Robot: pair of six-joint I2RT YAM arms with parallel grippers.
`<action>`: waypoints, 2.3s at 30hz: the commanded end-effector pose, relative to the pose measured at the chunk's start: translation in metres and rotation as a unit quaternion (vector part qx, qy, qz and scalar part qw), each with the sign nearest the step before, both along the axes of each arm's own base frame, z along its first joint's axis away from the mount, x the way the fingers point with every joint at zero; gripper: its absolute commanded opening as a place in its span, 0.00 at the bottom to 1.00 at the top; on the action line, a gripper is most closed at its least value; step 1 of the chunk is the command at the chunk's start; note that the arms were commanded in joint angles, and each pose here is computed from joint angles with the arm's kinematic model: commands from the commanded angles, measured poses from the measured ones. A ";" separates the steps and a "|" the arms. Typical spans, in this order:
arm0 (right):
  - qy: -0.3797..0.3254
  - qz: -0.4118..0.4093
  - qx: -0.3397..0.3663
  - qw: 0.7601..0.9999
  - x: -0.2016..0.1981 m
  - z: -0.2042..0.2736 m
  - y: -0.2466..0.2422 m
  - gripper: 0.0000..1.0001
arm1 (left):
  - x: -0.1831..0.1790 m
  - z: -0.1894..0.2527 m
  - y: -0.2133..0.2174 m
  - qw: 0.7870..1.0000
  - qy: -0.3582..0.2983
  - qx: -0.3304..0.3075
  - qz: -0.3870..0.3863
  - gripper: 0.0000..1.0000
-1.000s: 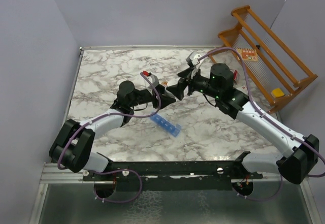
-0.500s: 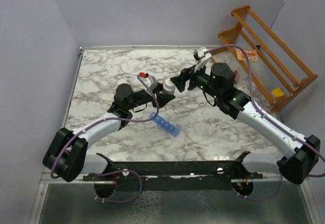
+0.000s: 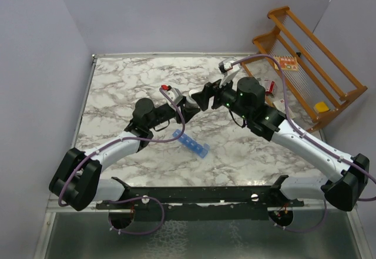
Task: Sort the pills into containers
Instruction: Pick up the pill bottle at the center of the board.
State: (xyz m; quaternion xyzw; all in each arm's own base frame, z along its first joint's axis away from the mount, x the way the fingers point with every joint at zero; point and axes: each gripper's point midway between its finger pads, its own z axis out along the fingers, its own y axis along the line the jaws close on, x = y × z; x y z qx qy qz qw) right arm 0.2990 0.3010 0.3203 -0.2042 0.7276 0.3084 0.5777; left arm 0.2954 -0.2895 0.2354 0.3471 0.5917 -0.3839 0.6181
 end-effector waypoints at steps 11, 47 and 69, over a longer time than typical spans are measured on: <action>-0.011 -0.046 -0.006 0.999 0.003 0.004 0.018 0.68 | 0.001 0.013 0.006 0.999 -0.030 -0.003 0.032 0.00; -0.014 -0.072 -0.023 0.997 0.008 -0.006 0.028 0.29 | 0.003 0.016 0.008 0.998 -0.036 -0.005 0.045 0.00; -0.081 -0.024 -0.049 0.995 -0.013 0.025 0.015 0.01 | -0.019 0.044 0.000 0.998 -0.047 -0.036 -0.010 0.00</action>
